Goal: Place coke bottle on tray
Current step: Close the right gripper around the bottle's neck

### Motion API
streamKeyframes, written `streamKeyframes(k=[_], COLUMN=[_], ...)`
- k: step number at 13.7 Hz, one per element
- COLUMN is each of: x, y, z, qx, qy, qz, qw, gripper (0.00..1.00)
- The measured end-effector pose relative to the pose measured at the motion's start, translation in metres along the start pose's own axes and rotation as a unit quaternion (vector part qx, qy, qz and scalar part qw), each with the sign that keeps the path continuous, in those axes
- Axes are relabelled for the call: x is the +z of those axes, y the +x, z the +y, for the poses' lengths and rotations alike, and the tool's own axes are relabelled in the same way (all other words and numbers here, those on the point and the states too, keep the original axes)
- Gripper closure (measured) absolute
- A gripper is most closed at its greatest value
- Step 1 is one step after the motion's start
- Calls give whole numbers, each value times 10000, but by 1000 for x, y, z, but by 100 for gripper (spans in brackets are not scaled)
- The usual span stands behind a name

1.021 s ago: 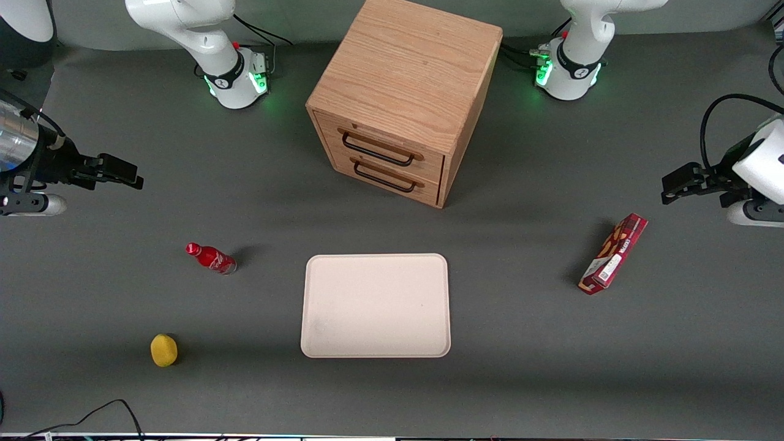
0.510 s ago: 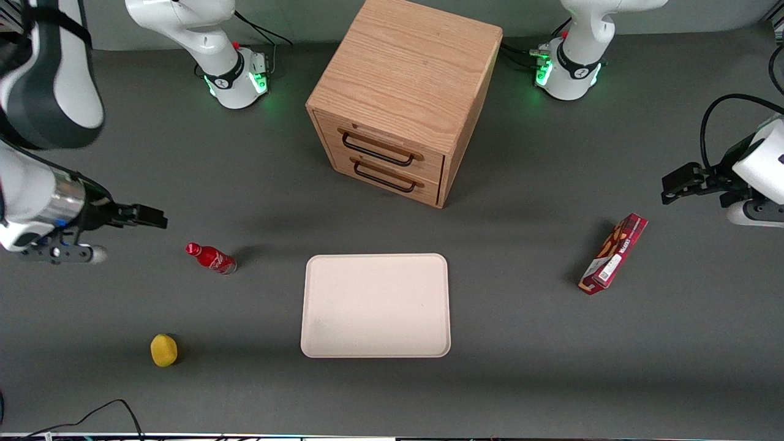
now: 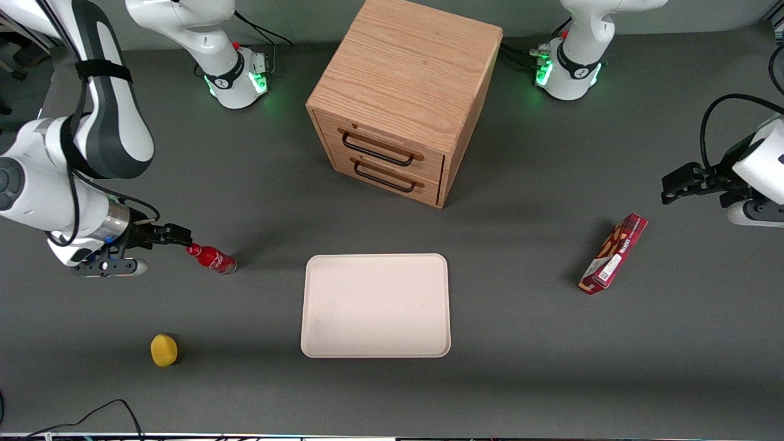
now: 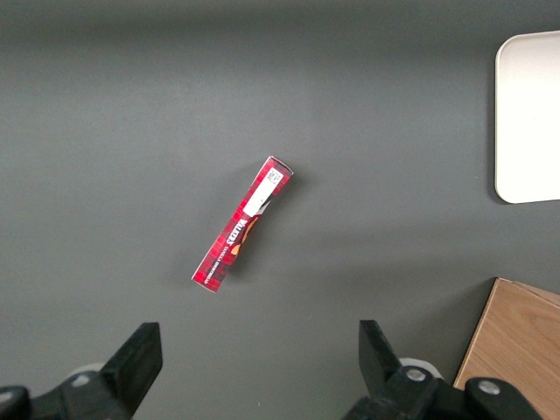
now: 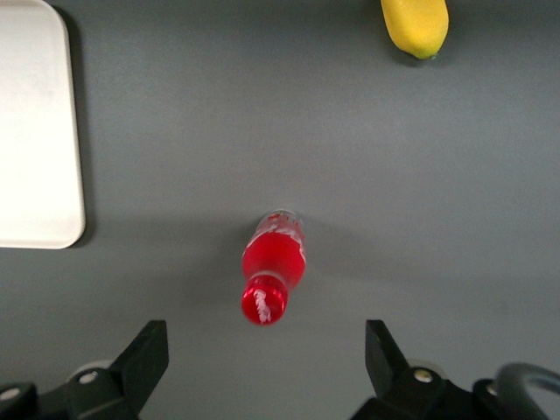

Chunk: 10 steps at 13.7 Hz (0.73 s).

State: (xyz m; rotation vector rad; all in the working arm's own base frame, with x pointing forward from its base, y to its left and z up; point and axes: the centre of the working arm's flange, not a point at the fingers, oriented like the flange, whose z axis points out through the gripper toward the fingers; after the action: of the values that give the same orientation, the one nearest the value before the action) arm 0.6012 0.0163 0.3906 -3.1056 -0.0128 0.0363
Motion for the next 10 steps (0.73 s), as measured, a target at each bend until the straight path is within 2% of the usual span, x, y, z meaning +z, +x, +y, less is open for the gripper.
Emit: streamKeyframes(k=[3,8,9,10], x=[31,56,57,58], y=[-9,-22,-24,-25], z=[5,7,7,7], qx=[-10,-5,-7,-10], qy=[-21,-33,-33,-33], qz=[154,155,151,157], qw=[9999,9999,9999,9999], gripper=[0,2,8,21])
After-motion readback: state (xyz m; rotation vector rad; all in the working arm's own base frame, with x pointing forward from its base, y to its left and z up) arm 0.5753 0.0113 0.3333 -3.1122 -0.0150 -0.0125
